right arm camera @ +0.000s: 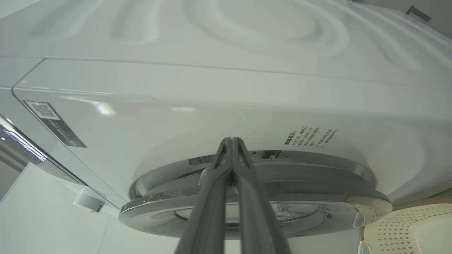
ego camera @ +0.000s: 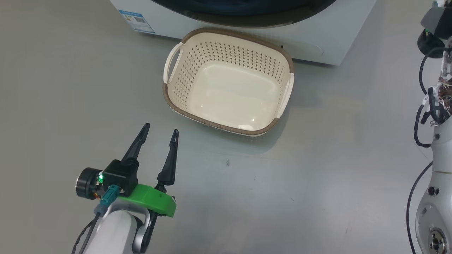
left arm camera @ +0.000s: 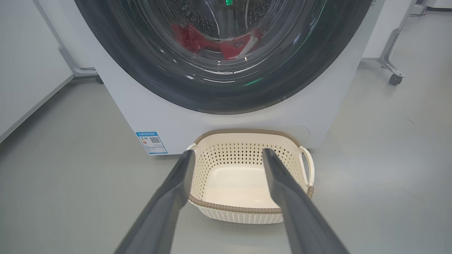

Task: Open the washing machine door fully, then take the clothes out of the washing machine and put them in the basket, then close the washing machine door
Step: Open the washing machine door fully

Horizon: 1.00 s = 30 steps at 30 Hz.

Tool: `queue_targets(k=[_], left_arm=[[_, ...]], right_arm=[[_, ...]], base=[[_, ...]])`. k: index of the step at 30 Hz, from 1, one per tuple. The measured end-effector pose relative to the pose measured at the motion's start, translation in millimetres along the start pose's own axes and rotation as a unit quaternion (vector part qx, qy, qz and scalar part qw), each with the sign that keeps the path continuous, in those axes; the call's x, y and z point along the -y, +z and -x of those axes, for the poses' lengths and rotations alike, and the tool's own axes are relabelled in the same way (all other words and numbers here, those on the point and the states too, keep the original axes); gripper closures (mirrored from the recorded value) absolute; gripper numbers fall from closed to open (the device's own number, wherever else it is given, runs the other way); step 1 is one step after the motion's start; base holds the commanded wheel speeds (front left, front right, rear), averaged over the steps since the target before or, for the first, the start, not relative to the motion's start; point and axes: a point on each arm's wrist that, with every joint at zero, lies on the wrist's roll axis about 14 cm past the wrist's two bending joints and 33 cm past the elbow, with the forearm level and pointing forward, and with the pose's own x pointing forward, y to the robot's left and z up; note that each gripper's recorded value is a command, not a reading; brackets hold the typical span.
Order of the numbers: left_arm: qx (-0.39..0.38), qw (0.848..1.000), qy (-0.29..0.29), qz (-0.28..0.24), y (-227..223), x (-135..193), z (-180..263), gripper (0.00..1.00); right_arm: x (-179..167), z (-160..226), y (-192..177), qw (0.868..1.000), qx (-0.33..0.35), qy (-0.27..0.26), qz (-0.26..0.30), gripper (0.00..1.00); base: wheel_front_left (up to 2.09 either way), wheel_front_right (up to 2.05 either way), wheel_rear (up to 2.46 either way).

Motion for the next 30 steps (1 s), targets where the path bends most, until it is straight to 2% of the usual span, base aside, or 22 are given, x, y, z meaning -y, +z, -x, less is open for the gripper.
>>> queue_targets(k=[4,8,14,20,30], left_arm=[[-0.008,1.0,0.008,0.002,-5.0,-4.7,-1.0,0.0],[-0.015,1.0,0.015,0.011,-9.6,-6.7,0.3,0.0],[-0.016,0.999,0.026,0.014,-9.1,-12.8,1.0,0.0],[-0.02,0.999,0.044,0.017,-11.1,-21.0,4.4,0.0],[-0.025,0.997,0.062,0.029,-14.3,-27.1,4.5,0.0]], right_arm=[[-0.1,-14.7,-8.0,0.999,-0.015,0.008,-0.043,1.0],[2.8,-26.0,-17.3,0.998,-0.032,0.009,-0.058,1.0],[13.3,-38.9,-33.9,0.995,-0.06,-0.004,-0.076,1.0],[8.7,-50.9,-51.3,0.992,-0.09,0.003,-0.09,1.0],[15.8,-63.8,-58.8,0.989,-0.107,-0.01,-0.105,1.0]], base=[[0.0,0.0,0.0],[0.0,0.0,0.0],[0.0,0.0,0.0],[0.0,0.0,0.0],[0.0,0.0,0.0]])
